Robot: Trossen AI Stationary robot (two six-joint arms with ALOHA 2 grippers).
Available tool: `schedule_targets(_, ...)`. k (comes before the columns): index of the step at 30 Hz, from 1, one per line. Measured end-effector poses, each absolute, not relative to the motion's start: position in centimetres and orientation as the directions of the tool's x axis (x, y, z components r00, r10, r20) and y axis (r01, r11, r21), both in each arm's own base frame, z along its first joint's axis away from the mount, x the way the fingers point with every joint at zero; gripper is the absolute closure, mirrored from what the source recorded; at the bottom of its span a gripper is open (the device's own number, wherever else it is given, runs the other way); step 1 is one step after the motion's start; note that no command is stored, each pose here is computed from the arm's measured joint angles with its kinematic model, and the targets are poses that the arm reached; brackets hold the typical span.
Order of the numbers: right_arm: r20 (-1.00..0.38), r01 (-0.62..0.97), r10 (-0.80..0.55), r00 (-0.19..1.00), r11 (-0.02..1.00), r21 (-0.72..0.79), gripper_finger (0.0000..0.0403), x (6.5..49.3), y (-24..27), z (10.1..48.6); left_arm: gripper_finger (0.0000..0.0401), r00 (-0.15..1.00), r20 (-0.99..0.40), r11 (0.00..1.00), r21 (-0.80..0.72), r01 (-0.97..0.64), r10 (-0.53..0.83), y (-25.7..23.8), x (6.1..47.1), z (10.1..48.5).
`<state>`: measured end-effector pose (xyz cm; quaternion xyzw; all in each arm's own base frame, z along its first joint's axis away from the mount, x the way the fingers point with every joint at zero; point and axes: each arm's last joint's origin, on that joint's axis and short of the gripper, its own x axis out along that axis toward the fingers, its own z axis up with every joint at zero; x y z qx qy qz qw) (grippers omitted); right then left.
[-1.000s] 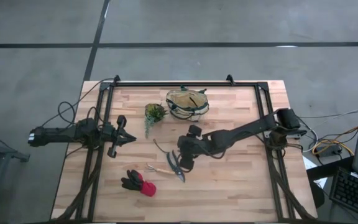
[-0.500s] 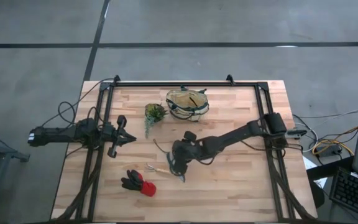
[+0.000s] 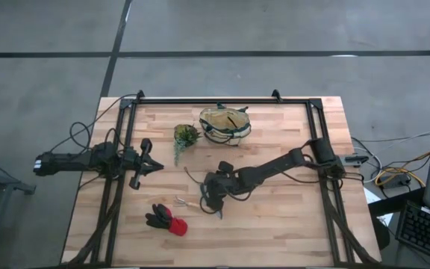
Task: Pick & Place Garden tools in Gardening bag
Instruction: Put the green shear scissors into the gardening bag
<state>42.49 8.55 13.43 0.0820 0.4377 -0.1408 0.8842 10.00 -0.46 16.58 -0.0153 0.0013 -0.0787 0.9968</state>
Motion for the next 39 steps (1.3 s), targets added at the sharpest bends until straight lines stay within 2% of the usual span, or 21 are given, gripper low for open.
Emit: schedule_targets(39, -0.79, 0.336, -0.171, 0.588, 0.941, 0.046, 0.0209, 42.2, 9.0, 12.4, 0.0373, 0.988, -0.001, 0.987, -0.031, 0.157, -0.157, -0.5, 10.0, 16.6)
